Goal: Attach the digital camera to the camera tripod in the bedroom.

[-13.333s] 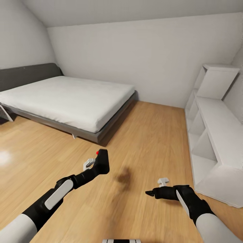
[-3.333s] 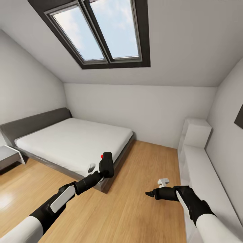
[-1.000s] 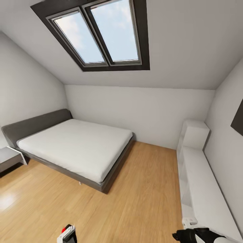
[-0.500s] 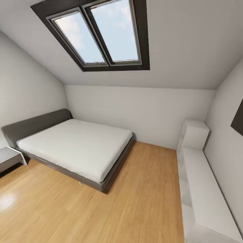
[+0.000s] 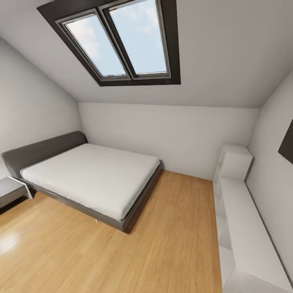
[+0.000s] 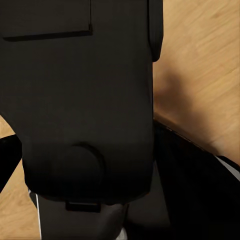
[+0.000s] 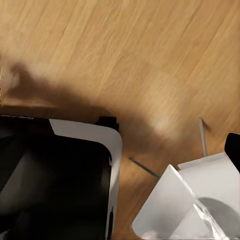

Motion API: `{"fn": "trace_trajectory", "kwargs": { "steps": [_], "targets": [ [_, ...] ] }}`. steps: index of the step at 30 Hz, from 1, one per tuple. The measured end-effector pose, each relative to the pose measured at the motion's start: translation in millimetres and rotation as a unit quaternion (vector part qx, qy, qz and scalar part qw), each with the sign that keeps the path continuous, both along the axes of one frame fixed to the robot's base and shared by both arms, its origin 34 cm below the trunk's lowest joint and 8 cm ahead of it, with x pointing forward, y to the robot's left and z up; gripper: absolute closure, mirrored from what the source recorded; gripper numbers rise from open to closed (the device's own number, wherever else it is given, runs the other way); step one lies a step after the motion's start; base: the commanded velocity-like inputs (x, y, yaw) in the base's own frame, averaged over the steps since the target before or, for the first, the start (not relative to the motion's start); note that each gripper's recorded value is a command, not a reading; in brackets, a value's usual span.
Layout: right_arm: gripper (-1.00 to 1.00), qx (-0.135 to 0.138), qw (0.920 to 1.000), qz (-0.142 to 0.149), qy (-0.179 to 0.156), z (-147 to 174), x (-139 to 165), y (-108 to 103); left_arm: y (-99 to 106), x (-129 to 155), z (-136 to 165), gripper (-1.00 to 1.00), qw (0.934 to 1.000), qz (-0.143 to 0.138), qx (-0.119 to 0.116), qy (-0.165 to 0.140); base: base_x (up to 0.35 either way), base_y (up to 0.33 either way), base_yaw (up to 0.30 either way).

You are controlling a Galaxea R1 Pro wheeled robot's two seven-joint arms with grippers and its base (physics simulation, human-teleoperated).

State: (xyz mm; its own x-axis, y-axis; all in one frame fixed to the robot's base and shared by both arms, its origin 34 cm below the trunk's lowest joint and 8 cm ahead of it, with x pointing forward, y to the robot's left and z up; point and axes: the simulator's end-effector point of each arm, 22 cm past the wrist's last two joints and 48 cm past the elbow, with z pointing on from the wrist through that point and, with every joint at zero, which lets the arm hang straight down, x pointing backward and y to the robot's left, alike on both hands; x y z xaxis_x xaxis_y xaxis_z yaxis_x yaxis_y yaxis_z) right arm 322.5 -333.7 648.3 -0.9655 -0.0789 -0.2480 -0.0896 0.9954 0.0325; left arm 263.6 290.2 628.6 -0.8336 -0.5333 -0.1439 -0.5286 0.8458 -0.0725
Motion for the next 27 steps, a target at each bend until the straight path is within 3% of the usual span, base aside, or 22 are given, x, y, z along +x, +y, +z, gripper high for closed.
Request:
{"fn": "trace_trajectory", "kwargs": {
  "steps": [8, 27],
  "targets": [
    [-1.0, -0.003, 1.0, 0.0, 0.009, -5, -18, 5, -2, -2, 0, 1.0, 1.0, -0.001, 0.0, 0.0, 0.0, 0.0, 0.0],
    [-1.0, -0.012, 0.9999, -0.001, 0.011, -7, -21, 3, -3, -2, -1, 1.0, 1.0, 0.0, -0.001, 0.0, 0.0, 0.0, 0.0]
  ]
}}
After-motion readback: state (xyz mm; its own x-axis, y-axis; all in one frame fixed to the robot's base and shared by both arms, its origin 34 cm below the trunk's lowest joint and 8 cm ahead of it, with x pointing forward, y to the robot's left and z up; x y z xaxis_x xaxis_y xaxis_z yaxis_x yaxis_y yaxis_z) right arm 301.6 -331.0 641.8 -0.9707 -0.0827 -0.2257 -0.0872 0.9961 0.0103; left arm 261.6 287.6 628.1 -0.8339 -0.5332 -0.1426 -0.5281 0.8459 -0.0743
